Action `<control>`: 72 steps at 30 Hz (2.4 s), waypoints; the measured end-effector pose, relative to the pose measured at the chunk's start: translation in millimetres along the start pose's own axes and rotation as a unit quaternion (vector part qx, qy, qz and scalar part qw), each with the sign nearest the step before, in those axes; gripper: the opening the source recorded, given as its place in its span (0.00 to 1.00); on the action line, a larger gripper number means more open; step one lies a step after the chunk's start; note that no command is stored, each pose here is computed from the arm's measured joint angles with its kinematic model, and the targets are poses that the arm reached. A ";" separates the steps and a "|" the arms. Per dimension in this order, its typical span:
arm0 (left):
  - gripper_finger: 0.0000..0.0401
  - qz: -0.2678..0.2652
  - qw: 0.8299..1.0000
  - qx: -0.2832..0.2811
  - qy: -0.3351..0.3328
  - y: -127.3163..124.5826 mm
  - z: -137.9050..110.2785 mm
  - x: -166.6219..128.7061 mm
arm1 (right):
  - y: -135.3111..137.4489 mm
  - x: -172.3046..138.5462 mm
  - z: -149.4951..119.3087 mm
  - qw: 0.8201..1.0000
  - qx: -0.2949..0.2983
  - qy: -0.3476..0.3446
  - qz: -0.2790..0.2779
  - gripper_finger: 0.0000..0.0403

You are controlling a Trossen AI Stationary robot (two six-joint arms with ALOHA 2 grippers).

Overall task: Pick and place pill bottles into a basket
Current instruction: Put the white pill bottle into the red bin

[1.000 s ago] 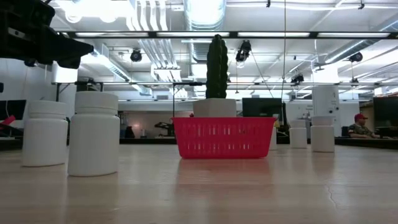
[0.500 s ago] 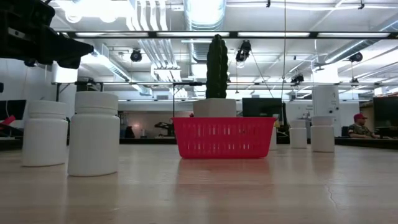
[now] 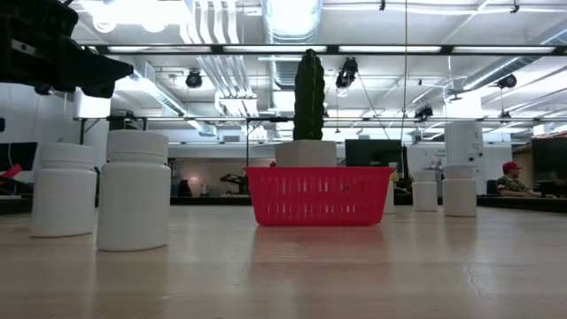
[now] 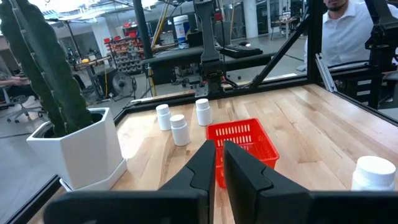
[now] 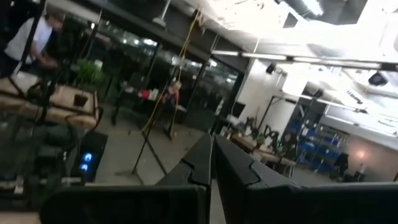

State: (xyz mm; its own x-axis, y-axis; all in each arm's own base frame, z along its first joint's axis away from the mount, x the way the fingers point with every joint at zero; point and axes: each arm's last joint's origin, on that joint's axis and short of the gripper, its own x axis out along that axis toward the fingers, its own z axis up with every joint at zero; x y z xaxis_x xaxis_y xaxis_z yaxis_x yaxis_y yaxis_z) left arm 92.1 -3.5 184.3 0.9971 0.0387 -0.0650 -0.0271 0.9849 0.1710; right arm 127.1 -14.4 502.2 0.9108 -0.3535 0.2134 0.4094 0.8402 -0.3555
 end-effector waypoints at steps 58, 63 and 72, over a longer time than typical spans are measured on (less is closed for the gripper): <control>0.04 -0.003 1.000 0.002 0.018 -0.7 -2.4 2.9 | 95.7 57.9 -147.5 0.754 0.028 0.637 0.158 0.02; 0.04 -0.004 1.000 0.003 0.025 -1.0 -3.4 4.1 | 103.6 52.0 -168.3 0.730 0.019 0.663 0.163 0.02; 0.04 -0.004 1.000 0.003 0.025 -1.1 -3.5 4.5 | 107.9 30.5 -193.7 0.737 0.022 0.656 0.163 0.02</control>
State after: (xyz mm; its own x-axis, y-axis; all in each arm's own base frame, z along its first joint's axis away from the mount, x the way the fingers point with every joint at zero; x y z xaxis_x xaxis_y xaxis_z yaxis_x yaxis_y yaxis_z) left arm 96.4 -3.8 180.4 0.9924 0.0390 -0.1163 -0.0182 0.9844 0.1752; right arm 209.5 -14.2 294.2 0.2411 -0.1993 -0.9498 0.1827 0.9705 -0.1572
